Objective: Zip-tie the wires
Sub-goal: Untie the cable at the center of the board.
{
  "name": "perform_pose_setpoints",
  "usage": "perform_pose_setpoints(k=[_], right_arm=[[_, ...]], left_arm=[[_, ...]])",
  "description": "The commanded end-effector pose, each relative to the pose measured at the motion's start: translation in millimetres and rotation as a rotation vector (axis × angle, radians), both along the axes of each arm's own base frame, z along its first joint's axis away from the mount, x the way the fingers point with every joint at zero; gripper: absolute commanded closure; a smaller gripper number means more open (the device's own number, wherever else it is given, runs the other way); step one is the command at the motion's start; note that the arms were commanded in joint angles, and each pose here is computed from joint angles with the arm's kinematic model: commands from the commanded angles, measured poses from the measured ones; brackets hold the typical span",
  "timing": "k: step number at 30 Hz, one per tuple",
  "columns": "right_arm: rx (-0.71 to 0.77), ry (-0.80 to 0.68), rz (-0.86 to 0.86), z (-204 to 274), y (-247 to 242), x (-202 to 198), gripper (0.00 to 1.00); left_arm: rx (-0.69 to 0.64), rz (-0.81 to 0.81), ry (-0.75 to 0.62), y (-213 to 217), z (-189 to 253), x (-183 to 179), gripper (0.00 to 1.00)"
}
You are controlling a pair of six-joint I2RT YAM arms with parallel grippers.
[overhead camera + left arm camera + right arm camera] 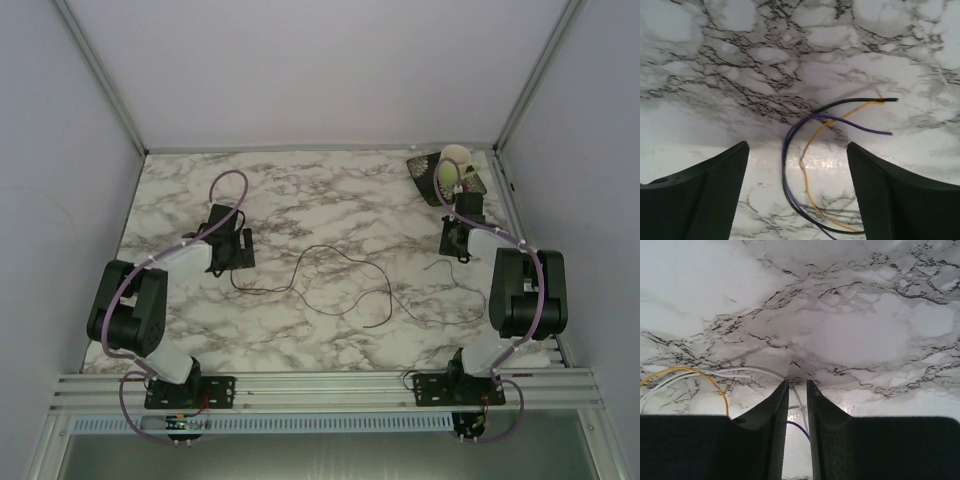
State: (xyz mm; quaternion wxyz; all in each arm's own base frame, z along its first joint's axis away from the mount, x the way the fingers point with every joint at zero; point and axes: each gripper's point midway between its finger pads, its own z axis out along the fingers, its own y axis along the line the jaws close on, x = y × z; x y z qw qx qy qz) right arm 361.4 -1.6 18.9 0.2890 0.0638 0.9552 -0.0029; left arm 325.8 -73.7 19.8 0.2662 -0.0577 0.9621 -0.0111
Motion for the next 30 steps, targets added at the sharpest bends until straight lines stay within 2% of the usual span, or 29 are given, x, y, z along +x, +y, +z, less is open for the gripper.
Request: perform_pose_setpoints(k=[1, 10, 16, 26, 30], right_arm=[[-0.01, 0.077, 0.014, -16.0, 1.8, -15.9, 0.8], [-0.019, 0.072, 0.02, -14.7, 0.2, -14.3, 0.81], [-0.02, 0.074, 0.022, -15.3, 0.2, -15.2, 0.83], [-0.018, 0.082, 0.032, -17.2, 0.6, -20.0, 0.89], [-0.021, 0.076, 0.031, -14.9, -0.5, -20.3, 0.93]], left_arm=[[-0.003, -0.015, 0.012, -1.6, -1.4, 6.9, 0.23], [0.017, -0.027, 0.081, 0.5, -16.9, -2.9, 0.53], [0.071, 0.0, 0.125, 13.7, -28.2, -20.1, 0.6], [0.043, 0.047, 0.208, 19.1, -49.0, -40.4, 0.67], [0.037, 0.052, 0.246, 22.5, -55.5, -48.0, 0.75]])
